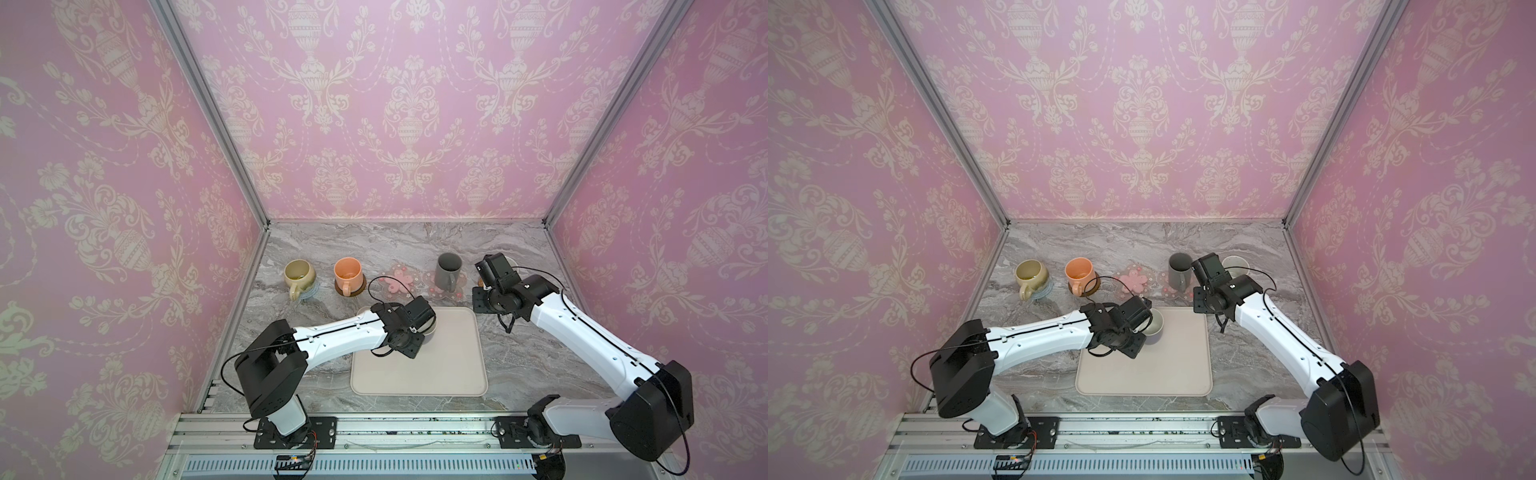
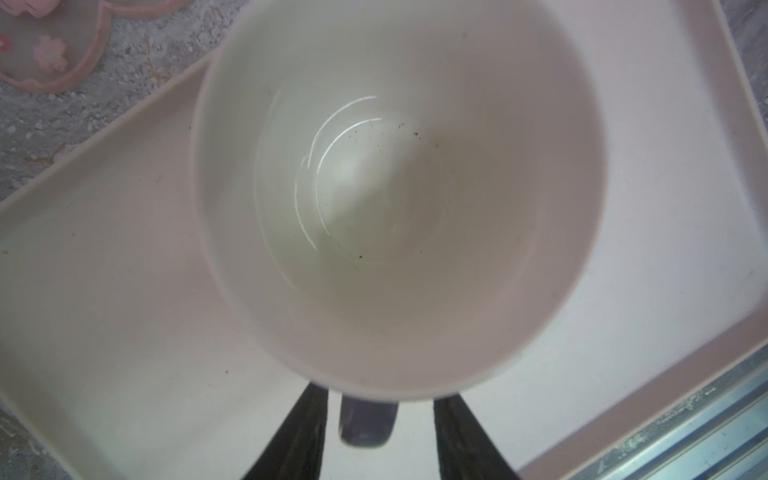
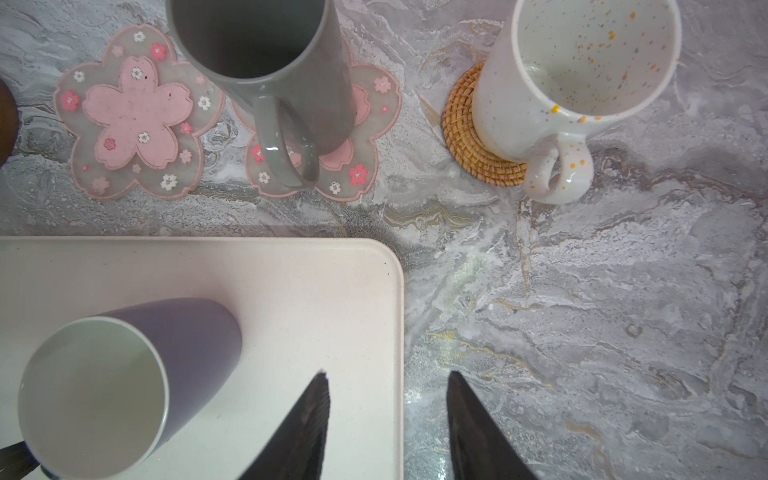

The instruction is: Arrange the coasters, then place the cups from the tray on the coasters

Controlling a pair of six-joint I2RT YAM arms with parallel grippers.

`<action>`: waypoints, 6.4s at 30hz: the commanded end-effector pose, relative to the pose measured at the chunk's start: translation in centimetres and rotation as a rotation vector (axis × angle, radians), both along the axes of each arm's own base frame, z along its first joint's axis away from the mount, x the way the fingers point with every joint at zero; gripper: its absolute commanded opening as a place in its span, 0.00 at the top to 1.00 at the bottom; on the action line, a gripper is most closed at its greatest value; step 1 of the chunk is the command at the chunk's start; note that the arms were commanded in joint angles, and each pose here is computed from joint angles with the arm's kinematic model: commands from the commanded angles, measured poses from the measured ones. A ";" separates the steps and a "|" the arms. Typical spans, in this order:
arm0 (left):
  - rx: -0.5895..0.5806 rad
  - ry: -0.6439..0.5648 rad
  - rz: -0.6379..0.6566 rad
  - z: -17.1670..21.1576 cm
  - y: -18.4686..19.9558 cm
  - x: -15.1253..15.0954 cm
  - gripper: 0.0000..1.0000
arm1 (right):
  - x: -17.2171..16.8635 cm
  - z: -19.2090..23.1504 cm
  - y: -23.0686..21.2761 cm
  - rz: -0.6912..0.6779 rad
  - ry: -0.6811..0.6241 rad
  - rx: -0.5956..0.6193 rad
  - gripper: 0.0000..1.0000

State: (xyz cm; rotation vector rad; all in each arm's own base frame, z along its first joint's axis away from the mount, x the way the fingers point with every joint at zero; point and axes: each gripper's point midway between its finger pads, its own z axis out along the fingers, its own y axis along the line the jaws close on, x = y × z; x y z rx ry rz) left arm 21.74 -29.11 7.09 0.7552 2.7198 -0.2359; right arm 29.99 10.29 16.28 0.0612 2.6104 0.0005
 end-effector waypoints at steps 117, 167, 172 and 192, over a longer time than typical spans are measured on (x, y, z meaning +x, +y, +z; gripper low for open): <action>-0.025 -0.227 0.405 4.3 3.5 19.7 1.00 | -6.8 1.4 -6.6 -0.129 -0.076 -0.105 0.44; -0.051 -0.136 0.479 0.8 1.9 19.8 0.86 | -6.9 0.4 -6.6 -0.117 -0.073 -0.103 0.42; -0.055 -0.121 0.487 0.4 1.9 19.5 0.76 | -6.9 0.3 -6.4 -0.114 -0.067 -0.097 0.42; -0.134 -0.109 0.494 2.0 1.0 18.8 0.66 | -7.3 0.5 -6.4 -0.125 -0.073 -0.075 0.42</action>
